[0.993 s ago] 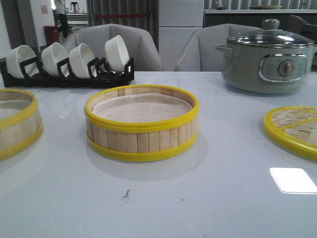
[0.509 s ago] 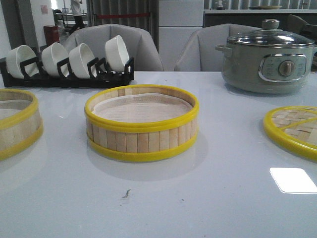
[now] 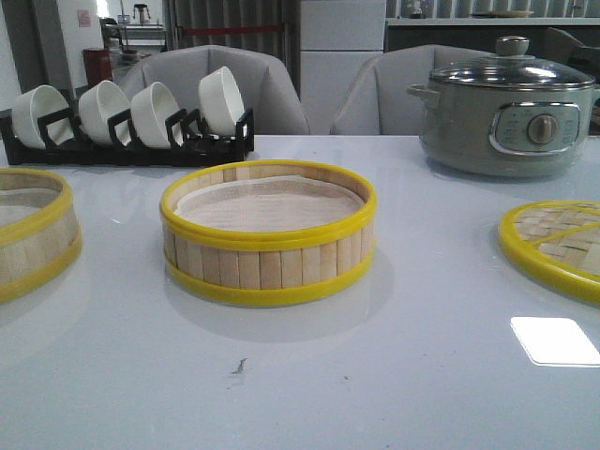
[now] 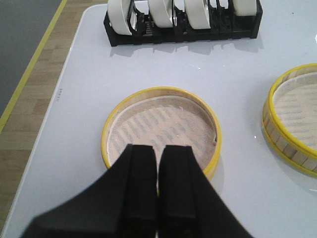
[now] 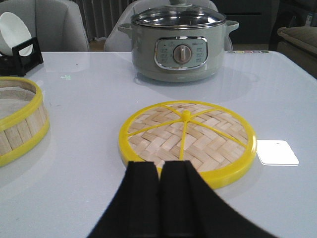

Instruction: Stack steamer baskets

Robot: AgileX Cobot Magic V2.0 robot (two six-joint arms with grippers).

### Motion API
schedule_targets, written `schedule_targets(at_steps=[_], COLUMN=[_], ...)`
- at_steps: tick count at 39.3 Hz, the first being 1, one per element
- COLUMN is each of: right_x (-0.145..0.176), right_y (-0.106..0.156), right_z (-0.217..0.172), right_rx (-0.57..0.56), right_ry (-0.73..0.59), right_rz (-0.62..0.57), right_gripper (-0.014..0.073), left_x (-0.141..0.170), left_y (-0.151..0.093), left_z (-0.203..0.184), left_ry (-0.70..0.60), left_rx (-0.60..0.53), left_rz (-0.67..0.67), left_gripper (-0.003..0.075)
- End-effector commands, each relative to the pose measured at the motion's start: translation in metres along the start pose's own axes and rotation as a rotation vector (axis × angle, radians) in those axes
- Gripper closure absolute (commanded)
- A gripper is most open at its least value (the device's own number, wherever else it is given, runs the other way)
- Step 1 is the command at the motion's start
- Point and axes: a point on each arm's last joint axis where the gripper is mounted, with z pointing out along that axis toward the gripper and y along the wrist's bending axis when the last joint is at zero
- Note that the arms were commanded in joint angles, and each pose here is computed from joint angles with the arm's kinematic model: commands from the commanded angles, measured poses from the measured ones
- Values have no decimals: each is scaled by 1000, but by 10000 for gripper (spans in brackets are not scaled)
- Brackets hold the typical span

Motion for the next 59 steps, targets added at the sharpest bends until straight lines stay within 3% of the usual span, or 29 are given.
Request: schedule_targets(at_steps=[1, 9, 17, 22, 30, 35, 40, 44, 59], right_x=[-14, -16, -31, -63, -139, -168, -180, -189, -192], right_y=[1, 1, 1, 4, 12, 16, 19, 21, 22], right_z=[-3, -3, -7, -18, -45, -16, 24, 45, 69], right_rx=[-4, -3, -7, -20, -51, -69, -57, -52, -49], right_ry=[-128, -147, -317, -366, -273, -114, 89, 161, 151], right_rz=[-12, -22, -21, 14, 30, 28, 24, 22, 25], right_gripper=[543, 543, 543, 543, 543, 543, 543, 543, 543], left_x=[-12, -12, -12, -12, -12, -12, -12, -11, -12], left_y=[0, 0, 0, 0, 0, -1, -4, -5, -8], left_z=[-7, -7, -7, -7, -7, -7, -7, -8, -8], left_ry=[-106, -106, -104, -99, -97, -98, -96, -94, -97], left_rx=[-1, -1, -1, 2, 1, 17, 42, 61, 95], left_rz=[5, 5, 5, 3, 4, -10, -30, -44, -71], left_gripper=[625, 625, 625, 625, 625, 625, 625, 625, 625])
